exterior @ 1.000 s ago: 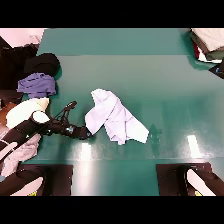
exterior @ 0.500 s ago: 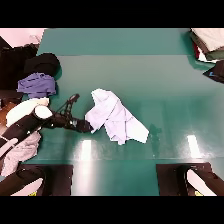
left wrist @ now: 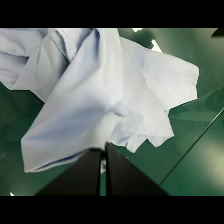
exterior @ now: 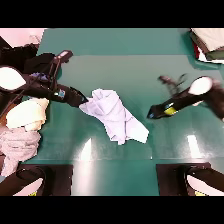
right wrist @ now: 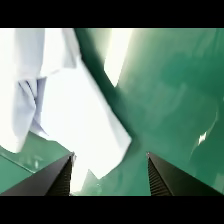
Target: Fold the shirts.
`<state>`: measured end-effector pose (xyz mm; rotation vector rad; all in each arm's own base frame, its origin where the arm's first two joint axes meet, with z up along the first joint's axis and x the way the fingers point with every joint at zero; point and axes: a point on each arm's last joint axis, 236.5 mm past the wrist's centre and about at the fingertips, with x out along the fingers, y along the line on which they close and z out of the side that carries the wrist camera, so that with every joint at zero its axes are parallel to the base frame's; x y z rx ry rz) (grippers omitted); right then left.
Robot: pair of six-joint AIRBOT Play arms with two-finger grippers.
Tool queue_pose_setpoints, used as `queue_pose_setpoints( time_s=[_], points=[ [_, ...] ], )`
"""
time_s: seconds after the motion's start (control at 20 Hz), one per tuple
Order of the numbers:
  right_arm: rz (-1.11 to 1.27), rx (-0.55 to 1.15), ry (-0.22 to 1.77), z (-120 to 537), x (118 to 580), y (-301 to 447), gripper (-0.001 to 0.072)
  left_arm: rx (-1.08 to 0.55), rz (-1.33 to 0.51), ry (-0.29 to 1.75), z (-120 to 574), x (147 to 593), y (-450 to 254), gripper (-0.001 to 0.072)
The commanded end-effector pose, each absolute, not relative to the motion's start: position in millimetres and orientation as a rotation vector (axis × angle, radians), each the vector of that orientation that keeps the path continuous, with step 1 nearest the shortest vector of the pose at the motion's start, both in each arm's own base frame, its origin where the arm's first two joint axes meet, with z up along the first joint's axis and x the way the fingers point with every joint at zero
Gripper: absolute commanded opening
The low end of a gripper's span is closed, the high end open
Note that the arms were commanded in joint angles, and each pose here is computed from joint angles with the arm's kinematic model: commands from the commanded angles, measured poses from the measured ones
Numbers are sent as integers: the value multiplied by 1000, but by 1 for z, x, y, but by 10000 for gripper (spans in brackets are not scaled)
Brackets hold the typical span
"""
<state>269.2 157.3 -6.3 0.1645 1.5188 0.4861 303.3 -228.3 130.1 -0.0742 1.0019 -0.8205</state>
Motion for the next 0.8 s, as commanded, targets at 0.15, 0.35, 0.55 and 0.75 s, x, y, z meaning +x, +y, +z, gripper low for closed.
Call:
queue_pose_setpoints(
  time_s=[0.15, 0.35, 0.55, 0.75],
  points=[
    [572, 9, 1652, -83, 242, 206, 431, -7, -787, 1010, 140, 304, -216, 23],
    [562, -39, 1627, -81, 254, 202, 14, -15, -782, 1012, 140, 304, -216, 23],
    [459, -253, 1428, -21, 301, 161, 17, 27, -691, 933, 169, 324, -200, 23],
    [289, -208, 1119, 103, 348, 105, 17, 116, -568, 679, 271, 350, -173, 23]
  ],
)
